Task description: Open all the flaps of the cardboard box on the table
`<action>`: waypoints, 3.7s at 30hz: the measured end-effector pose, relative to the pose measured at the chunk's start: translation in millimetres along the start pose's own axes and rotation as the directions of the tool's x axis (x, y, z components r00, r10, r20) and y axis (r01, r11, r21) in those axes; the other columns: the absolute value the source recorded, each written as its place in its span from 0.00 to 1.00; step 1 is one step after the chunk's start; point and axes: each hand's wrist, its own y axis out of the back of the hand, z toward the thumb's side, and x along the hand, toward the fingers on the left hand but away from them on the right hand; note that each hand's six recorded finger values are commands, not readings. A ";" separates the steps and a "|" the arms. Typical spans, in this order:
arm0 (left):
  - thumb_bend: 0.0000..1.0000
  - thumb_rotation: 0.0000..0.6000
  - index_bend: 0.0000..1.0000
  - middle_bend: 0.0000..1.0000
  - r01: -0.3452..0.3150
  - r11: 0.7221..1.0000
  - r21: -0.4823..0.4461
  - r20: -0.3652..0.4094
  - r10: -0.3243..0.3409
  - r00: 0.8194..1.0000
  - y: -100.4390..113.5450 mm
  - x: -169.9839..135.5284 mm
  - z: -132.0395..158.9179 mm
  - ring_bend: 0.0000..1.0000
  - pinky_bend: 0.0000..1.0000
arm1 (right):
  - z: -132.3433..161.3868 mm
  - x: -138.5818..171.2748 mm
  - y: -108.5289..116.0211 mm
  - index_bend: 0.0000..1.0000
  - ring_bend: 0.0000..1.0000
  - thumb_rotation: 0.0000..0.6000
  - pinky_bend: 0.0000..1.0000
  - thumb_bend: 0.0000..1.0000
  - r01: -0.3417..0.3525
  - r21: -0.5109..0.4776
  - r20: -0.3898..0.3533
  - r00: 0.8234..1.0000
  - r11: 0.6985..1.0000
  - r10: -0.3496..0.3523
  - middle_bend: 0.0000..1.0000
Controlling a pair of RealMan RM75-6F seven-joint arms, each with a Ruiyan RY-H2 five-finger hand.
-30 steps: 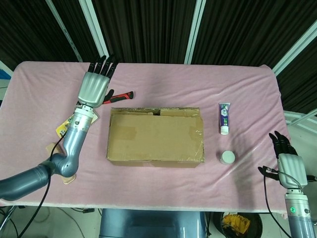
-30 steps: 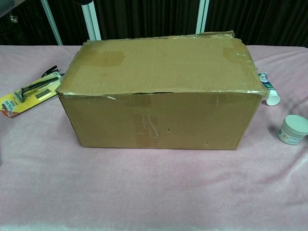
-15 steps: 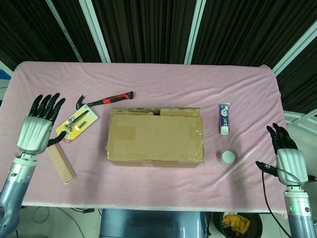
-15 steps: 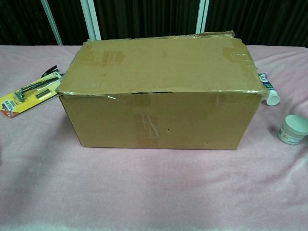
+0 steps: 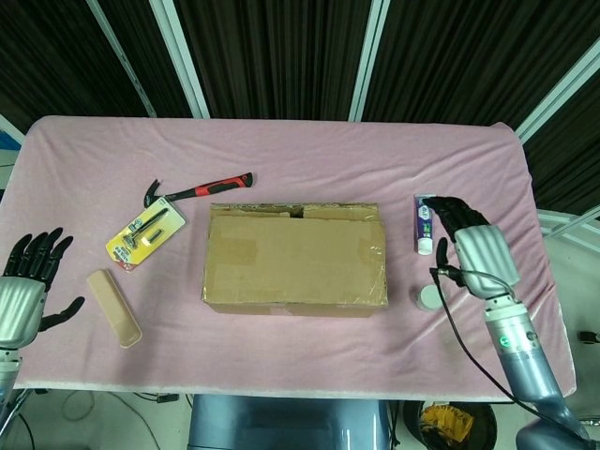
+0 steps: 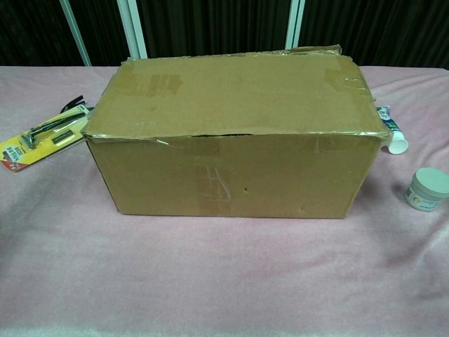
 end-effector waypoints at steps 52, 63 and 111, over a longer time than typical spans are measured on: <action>0.17 1.00 0.00 0.00 0.044 0.993 -0.111 -0.024 -0.047 0.999 -8.6 7.3 -9.1 0.00 0.00 | 90.2 -85.3 -96.8 0.27 0.56 1.00 0.57 0.84 -0.247 -0.134 -0.009 0.969 0.960 0.249 0.51; 0.17 1.00 0.00 0.00 0.043 0.993 -0.111 -0.023 -0.045 0.999 -8.3 7.3 -8.5 0.00 0.00 | 107.4 -80.7 -76.1 0.23 0.57 1.00 0.58 0.84 -0.220 -0.209 -0.046 0.975 0.953 0.215 0.50; 0.17 1.00 0.00 0.00 0.021 1.000 -0.019 -0.003 -0.021 1.000 -12.4 6.1 -5.1 0.00 0.00 | 114.2 39.1 6.7 0.15 0.52 1.00 0.57 0.74 -0.383 -0.500 -0.300 0.918 0.777 0.259 0.44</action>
